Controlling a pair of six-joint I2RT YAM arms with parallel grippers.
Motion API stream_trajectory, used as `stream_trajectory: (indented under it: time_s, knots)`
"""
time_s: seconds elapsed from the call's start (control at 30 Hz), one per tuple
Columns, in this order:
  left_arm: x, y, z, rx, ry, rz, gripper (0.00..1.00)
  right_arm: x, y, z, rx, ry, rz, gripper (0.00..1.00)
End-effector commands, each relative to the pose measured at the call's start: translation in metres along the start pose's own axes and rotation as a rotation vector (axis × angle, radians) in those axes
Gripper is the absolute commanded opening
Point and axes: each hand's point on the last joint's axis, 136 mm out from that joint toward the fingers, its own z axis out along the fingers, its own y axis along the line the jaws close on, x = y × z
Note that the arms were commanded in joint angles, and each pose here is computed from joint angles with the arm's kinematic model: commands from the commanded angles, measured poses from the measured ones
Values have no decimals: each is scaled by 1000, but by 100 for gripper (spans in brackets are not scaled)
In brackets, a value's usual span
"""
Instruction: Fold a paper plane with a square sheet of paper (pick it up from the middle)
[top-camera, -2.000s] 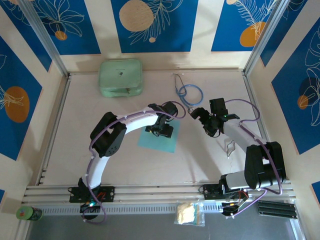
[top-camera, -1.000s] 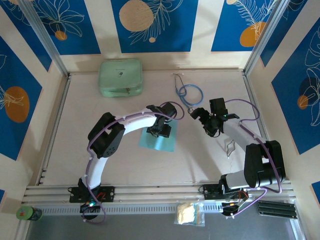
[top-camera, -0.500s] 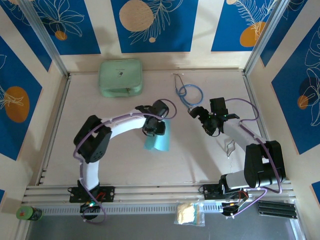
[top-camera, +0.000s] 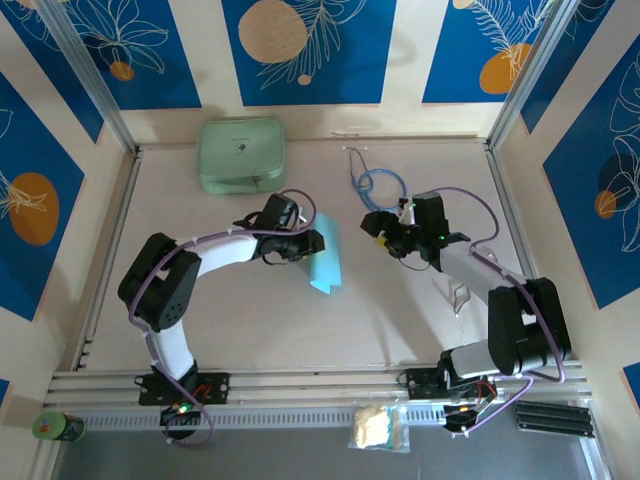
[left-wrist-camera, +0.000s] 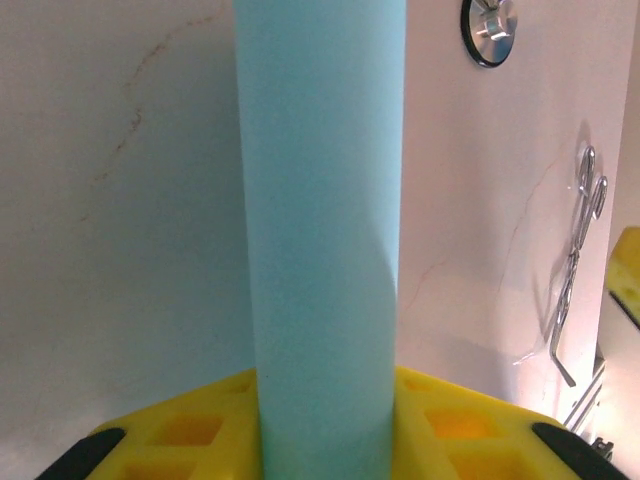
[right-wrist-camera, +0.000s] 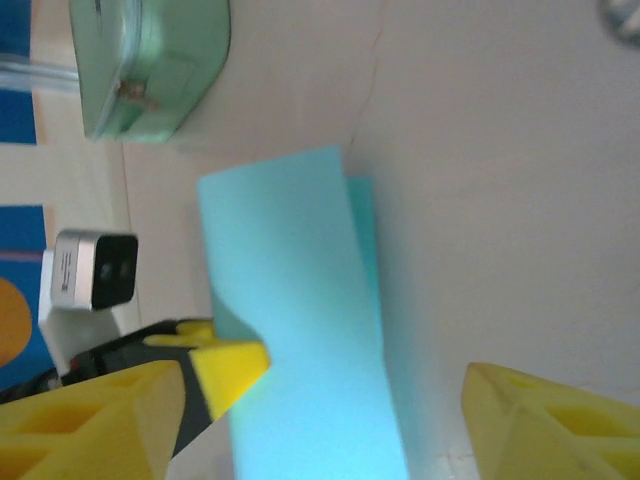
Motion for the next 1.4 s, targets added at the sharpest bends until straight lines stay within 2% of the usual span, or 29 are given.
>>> stream_trajectory:
  time_s: [0.0,0.07,0.23,0.43,0.8,0.97,1.2,1.37]
  knots:
    - [5,13,9,-7,23,-16,32,16,12,16,-43,100,-33,67]
    - [8,24,10,-37,27,-15,32,25,11,26,-33,138,-31,60]
    - [15,44,14,-105,44,-16,31,46,5,55,20,234,-24,32]
    - [18,51,15,-134,56,-12,30,67,-9,83,123,304,-15,19]
    - [20,57,15,-170,68,-9,33,81,-42,101,257,366,42,15]
    - [17,52,3,-204,41,-8,46,94,-54,106,315,389,62,15]
    - [25,59,-17,-348,7,18,70,97,-60,107,356,383,88,15]
    - [29,57,-19,-386,12,35,77,98,-53,108,338,393,96,15]
